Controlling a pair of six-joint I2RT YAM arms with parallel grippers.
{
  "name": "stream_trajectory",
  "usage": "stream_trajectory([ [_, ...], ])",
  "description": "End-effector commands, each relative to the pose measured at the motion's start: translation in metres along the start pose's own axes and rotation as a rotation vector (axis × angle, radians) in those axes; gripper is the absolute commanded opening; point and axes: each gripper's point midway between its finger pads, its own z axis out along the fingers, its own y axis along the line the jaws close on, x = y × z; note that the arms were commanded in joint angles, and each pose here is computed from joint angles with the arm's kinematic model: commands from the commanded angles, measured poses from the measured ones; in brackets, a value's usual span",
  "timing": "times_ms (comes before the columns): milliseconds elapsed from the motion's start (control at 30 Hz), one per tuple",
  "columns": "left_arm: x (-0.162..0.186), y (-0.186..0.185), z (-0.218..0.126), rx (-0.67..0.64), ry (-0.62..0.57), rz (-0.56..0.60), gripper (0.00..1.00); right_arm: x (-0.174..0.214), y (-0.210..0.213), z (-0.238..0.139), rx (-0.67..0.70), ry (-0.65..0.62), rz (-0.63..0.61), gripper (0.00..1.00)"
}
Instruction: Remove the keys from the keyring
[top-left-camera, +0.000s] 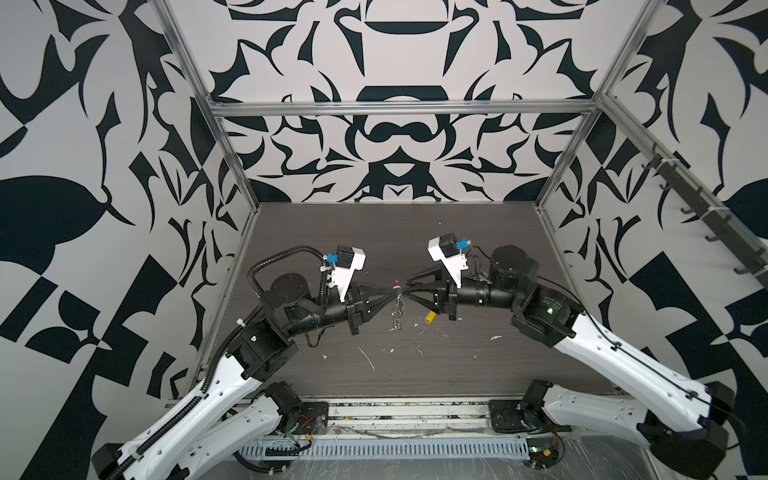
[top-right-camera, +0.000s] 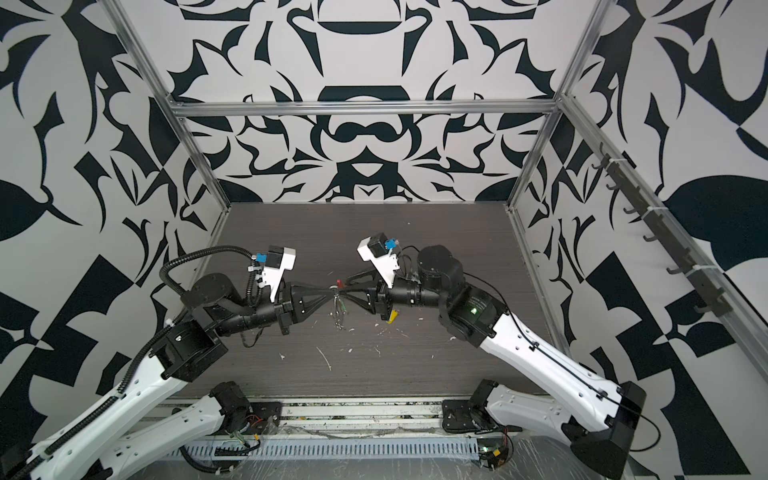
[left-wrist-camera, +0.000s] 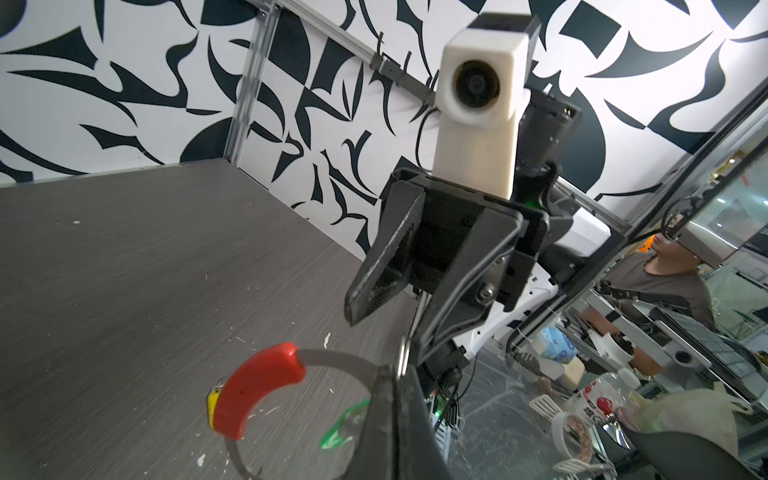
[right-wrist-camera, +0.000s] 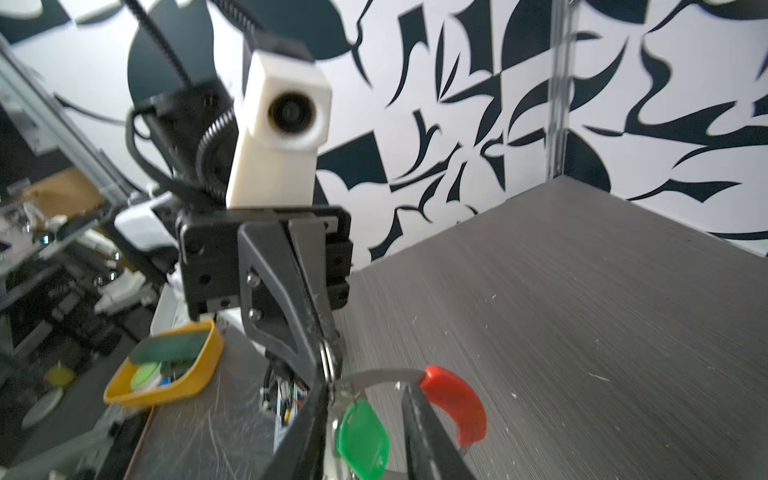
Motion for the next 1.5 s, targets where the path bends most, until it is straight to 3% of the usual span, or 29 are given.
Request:
stream_trajectory([
  [0,-0.030,-0.005,-0.006,0.004,-0.163,0.039,0.00,-0.056,0.007,-0.013,-0.007,-0.283,0.044,0.35],
  [200,-0.037,0.001,-0.006,0.009,-0.257,0.024,0.00,-0.056,0.002,-0.008,-0.044,-0.345,0.119,0.35],
  [800,-0.038,0.008,-0.004,-0.013,-0.268,0.003,0.00,-0.054,0.014,0.008,-0.156,-0.313,0.153,0.28],
  [1000,-0.039,0.009,-0.005,-0.021,-0.273,0.003,0.00,-0.051,0.017,0.011,-0.167,-0.301,0.157,0.20],
  [1233,-0.039,0.010,-0.004,-0.028,-0.276,0.003,0.00,-0.049,0.021,0.013,-0.184,-0.287,0.158,0.01],
  [1367,-0.039,0.010,-0.005,-0.032,-0.267,0.001,0.00,-0.050,0.021,0.011,-0.169,-0.279,0.142,0.00],
  [1467,-0.035,0.010,-0.009,-0.056,-0.243,0.000,0.31,-0.050,0.021,0.007,-0.120,-0.227,0.097,0.00],
])
